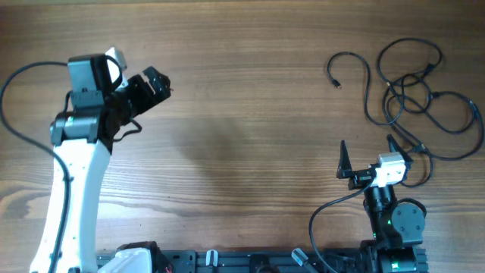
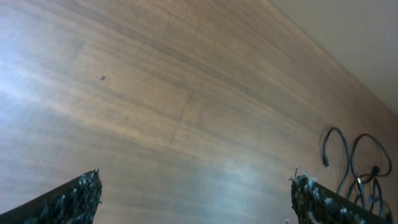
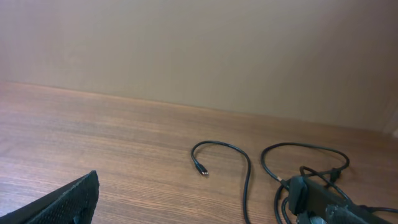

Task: Untangle cables

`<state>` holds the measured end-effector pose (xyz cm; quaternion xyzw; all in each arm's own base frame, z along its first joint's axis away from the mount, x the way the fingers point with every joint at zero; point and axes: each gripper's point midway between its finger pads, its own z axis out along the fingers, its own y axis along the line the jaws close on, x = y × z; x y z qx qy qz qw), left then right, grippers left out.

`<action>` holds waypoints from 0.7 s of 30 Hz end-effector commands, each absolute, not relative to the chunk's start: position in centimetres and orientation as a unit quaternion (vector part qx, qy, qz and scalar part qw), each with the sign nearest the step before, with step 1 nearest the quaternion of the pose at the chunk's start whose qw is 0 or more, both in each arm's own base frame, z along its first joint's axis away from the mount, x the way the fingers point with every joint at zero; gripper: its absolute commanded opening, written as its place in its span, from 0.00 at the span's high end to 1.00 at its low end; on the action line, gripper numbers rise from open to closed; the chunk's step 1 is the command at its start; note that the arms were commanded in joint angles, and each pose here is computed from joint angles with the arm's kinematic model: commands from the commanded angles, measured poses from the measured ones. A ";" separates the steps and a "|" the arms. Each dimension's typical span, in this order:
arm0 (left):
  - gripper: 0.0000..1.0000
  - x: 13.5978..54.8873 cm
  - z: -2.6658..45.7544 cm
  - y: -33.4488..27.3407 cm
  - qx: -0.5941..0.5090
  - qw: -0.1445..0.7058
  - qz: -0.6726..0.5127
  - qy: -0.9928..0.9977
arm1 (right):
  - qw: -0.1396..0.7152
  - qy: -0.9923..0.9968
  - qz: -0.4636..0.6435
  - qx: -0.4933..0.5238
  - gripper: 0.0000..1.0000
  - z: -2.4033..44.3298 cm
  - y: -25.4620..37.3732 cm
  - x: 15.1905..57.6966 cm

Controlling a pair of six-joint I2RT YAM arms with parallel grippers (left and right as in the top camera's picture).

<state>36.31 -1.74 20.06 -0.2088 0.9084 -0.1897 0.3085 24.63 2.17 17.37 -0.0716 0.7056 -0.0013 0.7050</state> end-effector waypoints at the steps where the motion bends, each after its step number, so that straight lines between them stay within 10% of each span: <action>1: 0.00 35.6 19.3 -0.9 -0.215 0.312 -0.161 0.911 | 0.708 0.701 -0.001 -0.081 0.00 17.6 2.4 24.6; 21: 0.00 31.1 6.6 -2.9 -0.166 0.429 -0.224 0.859 | 0.708 0.701 -0.001 -0.081 0.00 17.6 2.4 24.6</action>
